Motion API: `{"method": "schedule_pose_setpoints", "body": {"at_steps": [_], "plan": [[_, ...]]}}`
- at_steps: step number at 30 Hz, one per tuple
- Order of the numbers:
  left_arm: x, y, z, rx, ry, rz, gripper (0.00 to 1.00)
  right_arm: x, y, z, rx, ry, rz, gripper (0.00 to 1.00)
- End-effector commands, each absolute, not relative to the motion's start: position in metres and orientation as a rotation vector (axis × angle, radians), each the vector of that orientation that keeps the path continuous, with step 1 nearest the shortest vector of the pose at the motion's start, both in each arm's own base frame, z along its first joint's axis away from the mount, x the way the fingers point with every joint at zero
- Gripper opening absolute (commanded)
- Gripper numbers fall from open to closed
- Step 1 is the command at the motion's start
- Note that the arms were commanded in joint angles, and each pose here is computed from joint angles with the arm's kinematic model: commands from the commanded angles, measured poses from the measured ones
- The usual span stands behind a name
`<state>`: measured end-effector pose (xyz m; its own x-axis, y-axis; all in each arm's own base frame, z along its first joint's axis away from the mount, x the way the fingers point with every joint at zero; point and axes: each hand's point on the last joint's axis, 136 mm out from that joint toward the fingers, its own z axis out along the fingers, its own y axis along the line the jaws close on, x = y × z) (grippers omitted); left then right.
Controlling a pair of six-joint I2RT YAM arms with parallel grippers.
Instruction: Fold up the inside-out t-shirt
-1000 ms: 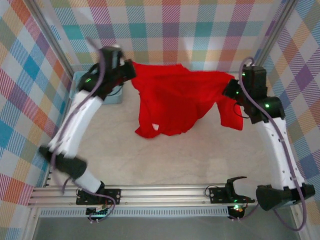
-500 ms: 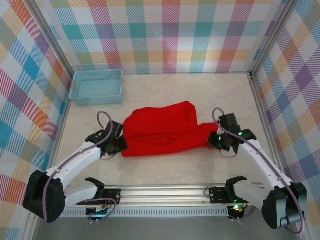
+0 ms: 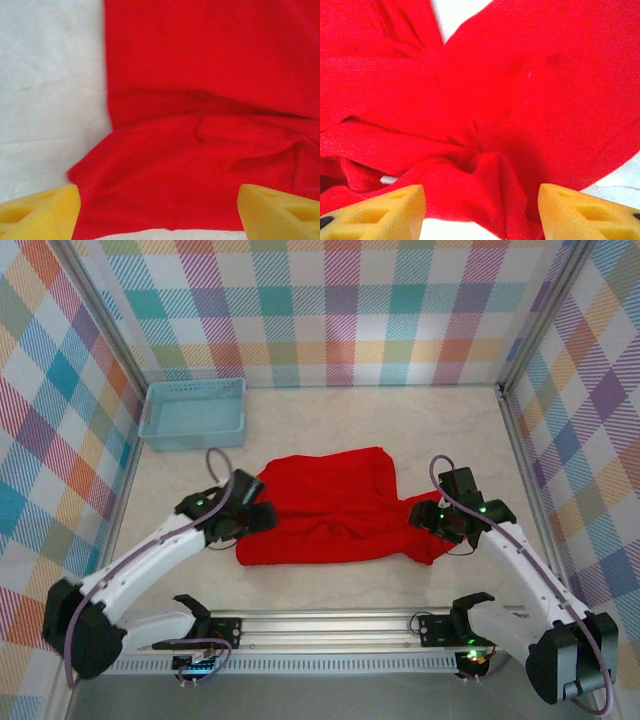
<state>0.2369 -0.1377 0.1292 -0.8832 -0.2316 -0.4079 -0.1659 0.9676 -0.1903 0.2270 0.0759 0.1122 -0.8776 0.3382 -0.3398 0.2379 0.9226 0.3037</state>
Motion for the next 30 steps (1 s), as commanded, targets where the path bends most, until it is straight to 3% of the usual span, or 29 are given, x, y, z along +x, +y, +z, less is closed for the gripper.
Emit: {"method": "schedule_pose_setpoints", "body": {"at_steps": [1,10,14,19,23,27,30], "plan": [[0.248,-0.144,0.127,-0.19,2.679,0.018,0.84,0.224,0.063,0.113,0.462,2.692,0.26,0.62],[0.263,-0.18,0.071,-0.034,2.796,0.095,0.74,0.222,0.045,0.096,0.554,2.711,0.118,0.63],[0.266,-0.185,0.05,-0.011,2.817,0.113,0.65,0.221,0.043,0.085,0.599,2.73,0.111,0.64],[0.266,-0.185,0.033,0.002,2.83,0.124,0.51,0.221,0.039,0.071,0.688,2.757,0.143,0.64],[0.265,-0.18,0.027,-0.005,2.833,0.139,0.34,0.22,0.047,0.065,0.699,2.78,0.215,0.62],[0.263,-0.176,0.033,-0.027,2.801,0.116,0.16,0.213,0.063,0.063,0.697,2.809,0.329,0.62],[0.262,-0.164,0.052,-0.077,2.717,0.097,0.06,0.201,0.057,0.056,0.734,2.832,0.25,0.62]]}}
